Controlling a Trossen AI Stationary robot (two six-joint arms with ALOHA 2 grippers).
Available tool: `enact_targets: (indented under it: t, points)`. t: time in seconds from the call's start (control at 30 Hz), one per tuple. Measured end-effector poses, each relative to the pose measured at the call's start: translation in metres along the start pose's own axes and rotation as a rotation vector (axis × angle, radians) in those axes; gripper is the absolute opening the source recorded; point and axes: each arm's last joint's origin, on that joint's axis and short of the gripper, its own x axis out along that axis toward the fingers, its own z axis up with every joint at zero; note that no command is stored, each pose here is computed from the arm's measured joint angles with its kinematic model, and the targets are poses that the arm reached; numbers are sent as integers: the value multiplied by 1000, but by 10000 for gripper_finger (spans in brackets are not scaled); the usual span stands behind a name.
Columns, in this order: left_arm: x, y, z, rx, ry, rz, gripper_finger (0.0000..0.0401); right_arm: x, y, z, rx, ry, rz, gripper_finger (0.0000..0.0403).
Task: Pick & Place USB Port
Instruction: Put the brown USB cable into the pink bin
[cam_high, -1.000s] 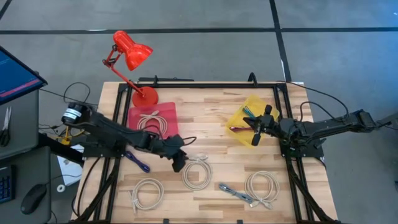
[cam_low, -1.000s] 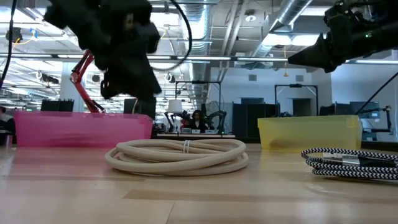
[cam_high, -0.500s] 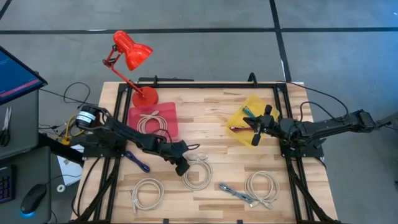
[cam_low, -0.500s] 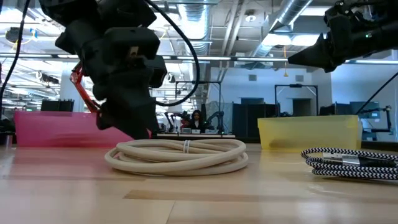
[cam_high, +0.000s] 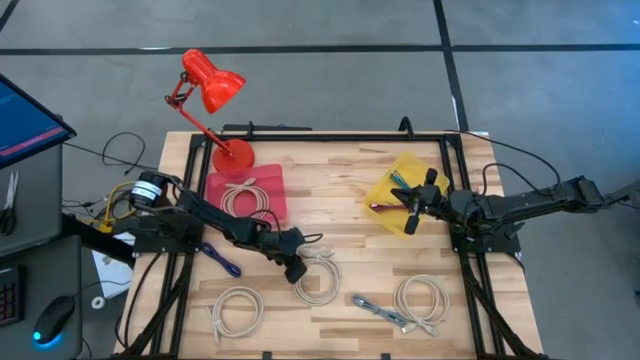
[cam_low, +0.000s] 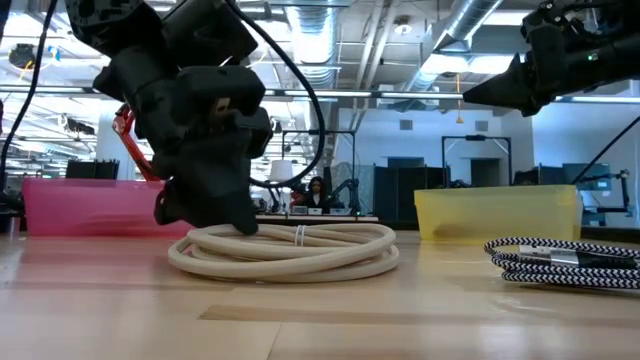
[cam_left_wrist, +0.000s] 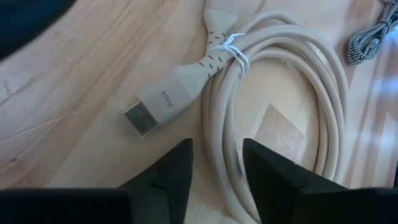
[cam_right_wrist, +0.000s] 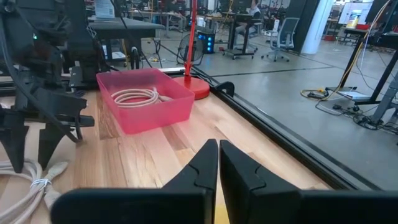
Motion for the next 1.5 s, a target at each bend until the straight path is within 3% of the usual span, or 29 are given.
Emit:
enact_targets:
  t: [0.23,0.43,0.6,0.9,1.13,1.3,1.5]
  points:
    - [1,0,0,3,-1,-4,19,0,0,0,0,0,0,8]
    - [-4,-1,2,66,-24,9,16,0,0,0,0,0,0,8]
    - [-27,-4,15,142,-129,42,16,0,0,0,0,0,0,8]
    - [-102,8,28,209,-322,363,16,0,0,0,0,1,0,8]
    - [-152,18,33,226,-507,554,16,0,0,0,0,0,0,8]
    - [-173,31,33,213,-570,725,16,0,0,0,0,1,0,8]
    - [-178,53,30,170,-551,925,16,0,0,0,0,0,-1,8]
